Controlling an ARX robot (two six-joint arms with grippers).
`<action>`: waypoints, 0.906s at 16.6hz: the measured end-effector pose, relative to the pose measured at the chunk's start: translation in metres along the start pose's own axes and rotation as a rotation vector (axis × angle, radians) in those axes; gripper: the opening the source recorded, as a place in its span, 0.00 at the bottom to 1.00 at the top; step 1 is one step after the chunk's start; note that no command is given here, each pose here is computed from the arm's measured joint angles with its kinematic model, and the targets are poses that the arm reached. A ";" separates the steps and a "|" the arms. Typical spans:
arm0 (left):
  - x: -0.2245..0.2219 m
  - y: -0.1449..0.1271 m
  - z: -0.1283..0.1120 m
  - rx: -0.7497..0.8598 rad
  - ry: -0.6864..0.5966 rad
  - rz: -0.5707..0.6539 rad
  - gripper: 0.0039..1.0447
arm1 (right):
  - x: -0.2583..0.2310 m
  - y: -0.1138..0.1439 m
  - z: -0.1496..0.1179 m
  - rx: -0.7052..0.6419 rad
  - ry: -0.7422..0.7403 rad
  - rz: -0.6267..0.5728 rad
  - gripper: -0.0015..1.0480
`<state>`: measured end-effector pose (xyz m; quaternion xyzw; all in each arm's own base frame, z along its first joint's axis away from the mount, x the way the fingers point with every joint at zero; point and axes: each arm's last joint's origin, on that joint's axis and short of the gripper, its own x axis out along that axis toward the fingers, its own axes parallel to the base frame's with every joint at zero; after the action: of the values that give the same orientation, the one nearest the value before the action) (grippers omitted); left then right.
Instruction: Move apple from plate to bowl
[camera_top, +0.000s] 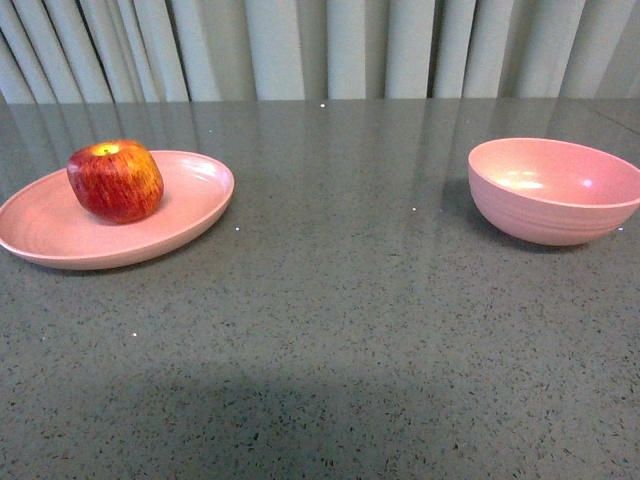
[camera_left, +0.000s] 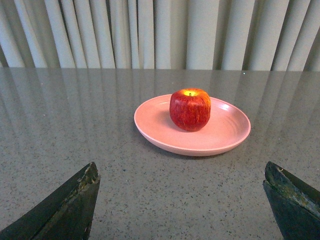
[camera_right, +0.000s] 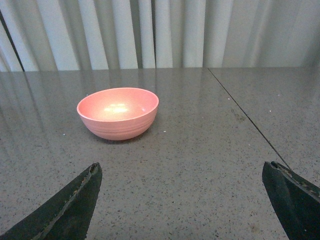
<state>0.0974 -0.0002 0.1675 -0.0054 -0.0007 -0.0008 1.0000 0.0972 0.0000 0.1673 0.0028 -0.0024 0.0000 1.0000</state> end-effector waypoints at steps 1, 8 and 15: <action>0.000 0.000 0.000 0.000 0.000 0.000 0.94 | 0.000 0.000 0.000 0.000 0.000 0.000 0.94; 0.000 0.000 0.000 0.000 0.000 0.000 0.94 | 0.000 0.000 0.000 0.000 0.000 0.000 0.94; 0.000 0.000 0.000 0.000 0.000 0.000 0.94 | 0.000 0.000 0.000 0.000 0.000 0.000 0.94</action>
<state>0.0974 -0.0002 0.1675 -0.0054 -0.0007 -0.0008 1.0000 0.0972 0.0000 0.1673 0.0028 -0.0024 0.0000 1.0000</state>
